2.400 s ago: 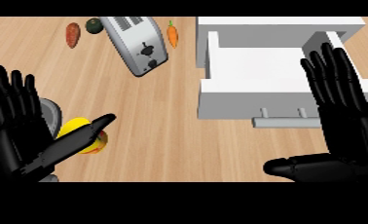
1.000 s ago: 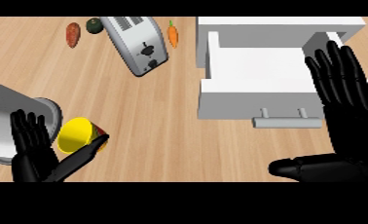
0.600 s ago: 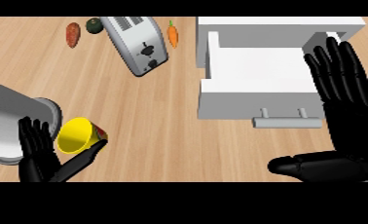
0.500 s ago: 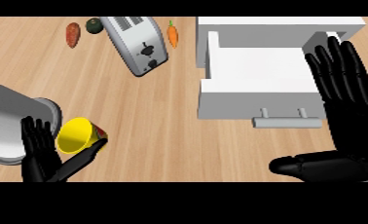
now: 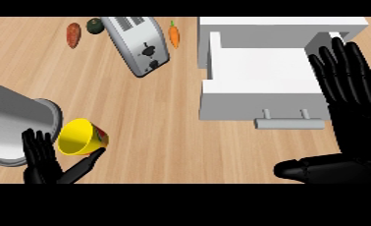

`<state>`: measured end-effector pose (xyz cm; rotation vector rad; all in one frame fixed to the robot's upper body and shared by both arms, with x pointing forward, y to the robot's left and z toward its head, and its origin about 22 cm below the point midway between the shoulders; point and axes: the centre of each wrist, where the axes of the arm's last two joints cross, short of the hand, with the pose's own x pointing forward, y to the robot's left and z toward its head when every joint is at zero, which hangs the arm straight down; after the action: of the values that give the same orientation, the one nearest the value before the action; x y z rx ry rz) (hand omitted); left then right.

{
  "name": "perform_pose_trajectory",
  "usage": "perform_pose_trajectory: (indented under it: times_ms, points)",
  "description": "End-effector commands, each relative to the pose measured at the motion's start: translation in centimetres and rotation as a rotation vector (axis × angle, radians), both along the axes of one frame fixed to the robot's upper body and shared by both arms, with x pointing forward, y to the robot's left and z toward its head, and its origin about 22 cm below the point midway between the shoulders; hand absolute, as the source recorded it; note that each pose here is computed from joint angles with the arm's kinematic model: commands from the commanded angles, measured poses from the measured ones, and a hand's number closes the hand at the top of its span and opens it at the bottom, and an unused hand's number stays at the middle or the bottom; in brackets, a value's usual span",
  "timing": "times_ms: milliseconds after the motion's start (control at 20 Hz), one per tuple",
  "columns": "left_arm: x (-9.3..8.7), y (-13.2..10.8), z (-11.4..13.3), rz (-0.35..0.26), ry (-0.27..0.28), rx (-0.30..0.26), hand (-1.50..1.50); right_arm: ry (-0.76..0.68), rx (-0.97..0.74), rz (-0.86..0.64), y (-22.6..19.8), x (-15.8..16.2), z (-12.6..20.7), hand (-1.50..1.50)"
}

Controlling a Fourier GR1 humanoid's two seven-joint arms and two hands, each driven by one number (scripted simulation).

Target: Pick up the cup, place it into the drawer and close the drawer

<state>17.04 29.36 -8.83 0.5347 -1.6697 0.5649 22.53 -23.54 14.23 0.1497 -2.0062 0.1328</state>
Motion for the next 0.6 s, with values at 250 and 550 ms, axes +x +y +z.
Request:
perform_pose_trajectory:
  times_ms: [250,550]
  points:
    - [0.4,-0.1,-4.4,0.009,0.033,-0.002,-1.50,0.016,0.018,0.012,-0.4,0.3,-0.1,-1.50]
    - [0.3,-0.3,-4.3,-0.009,0.013,0.001,-1.50,-0.002,-0.003,0.006,0.3,0.8,-0.4,-1.50]
